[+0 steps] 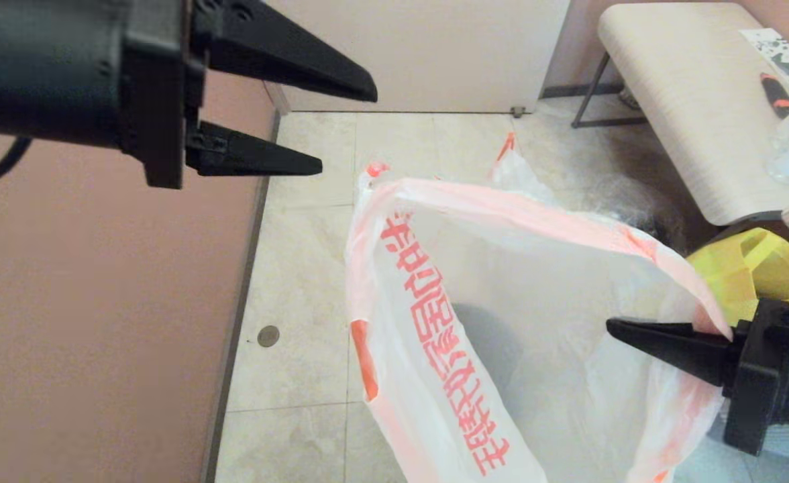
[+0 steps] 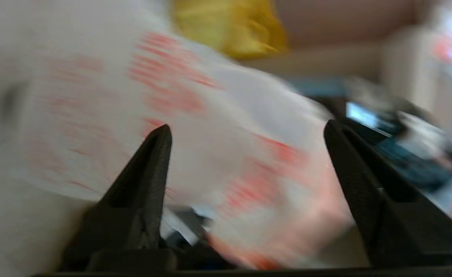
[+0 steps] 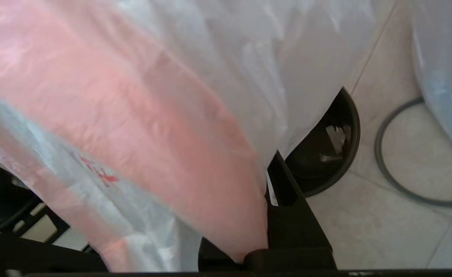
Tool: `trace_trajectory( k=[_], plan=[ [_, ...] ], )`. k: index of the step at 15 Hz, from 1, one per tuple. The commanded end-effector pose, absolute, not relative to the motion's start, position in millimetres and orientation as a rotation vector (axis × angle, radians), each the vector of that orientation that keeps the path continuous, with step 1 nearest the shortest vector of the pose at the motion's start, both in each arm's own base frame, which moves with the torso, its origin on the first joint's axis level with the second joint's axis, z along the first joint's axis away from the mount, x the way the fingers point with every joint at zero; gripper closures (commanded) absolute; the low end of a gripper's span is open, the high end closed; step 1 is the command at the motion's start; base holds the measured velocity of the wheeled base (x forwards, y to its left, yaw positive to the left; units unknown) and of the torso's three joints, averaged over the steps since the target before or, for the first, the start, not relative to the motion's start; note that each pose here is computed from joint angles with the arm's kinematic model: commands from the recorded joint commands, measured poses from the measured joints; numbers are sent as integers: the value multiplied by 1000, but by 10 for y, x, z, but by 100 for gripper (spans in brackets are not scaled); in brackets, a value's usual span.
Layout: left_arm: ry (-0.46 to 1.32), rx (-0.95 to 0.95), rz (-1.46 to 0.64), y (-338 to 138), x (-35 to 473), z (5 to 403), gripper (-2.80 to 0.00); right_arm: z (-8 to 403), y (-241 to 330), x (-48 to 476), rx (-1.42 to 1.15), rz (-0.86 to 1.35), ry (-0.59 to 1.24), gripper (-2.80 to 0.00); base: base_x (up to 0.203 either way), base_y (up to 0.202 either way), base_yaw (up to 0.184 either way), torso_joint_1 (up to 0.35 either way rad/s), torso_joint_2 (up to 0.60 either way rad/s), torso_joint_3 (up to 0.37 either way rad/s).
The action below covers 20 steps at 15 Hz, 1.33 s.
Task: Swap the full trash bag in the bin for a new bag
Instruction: Put the new garbage bag on the trash can
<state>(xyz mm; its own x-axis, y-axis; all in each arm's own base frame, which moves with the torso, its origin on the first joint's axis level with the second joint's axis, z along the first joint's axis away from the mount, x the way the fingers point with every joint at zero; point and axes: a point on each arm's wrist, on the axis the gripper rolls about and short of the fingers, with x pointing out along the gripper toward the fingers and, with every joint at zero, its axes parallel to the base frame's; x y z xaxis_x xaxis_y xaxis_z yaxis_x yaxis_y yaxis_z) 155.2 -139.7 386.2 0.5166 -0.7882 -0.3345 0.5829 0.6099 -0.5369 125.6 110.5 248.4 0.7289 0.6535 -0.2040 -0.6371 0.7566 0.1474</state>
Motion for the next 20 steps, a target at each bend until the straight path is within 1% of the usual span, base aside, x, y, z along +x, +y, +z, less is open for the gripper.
trace_trajectory(
  k=[1,2,4,7,9,11,13,14,15,17,20],
  plan=[
    [684,-390,-718,-1500,2022,3438,-280,2612,1060,1202,89,720,202,0,0,0,0,0,0,0],
    [693,-396,-691,-1574,2210,3284,0,2621,1058,1198,85,723,213,0,0,0,0,0,0,0],
    [693,-398,-657,-1731,2530,3073,0,2616,1046,1171,78,758,245,0,0,0,0,0,0,0],
    [667,-410,-641,-2042,3156,2732,0,2626,1044,1158,82,789,246,0,0,0,0,0,0,0],
    [653,-402,-648,-2366,3633,2393,0,2637,1042,1148,122,820,258,0,0,0,0,0,0,0],
    [629,-324,-698,-2706,3942,1903,0,2659,1021,1112,156,854,260,0,0,0,0,0,0,0],
    [606,-262,-760,-3014,4015,1546,0,2642,1015,1093,158,885,272,0,0,0,0,0,0,0],
    [631,-232,-795,-3197,3919,1407,0,2628,1030,1112,156,886,280,0,0,0,0,0,0,0],
    [685,-206,-801,-3257,3818,1293,0,2616,1049,1145,155,880,287,0,0,0,0,0,0,0],
    [818,-146,-782,-3259,3613,1086,0,2588,1105,1232,150,867,307,0,0,0,0,0,0,0],
    [946,-45,-759,-3092,3434,775,0,2558,1255,1453,193,856,268,0,0,0,0,0,0,0]
  ],
)
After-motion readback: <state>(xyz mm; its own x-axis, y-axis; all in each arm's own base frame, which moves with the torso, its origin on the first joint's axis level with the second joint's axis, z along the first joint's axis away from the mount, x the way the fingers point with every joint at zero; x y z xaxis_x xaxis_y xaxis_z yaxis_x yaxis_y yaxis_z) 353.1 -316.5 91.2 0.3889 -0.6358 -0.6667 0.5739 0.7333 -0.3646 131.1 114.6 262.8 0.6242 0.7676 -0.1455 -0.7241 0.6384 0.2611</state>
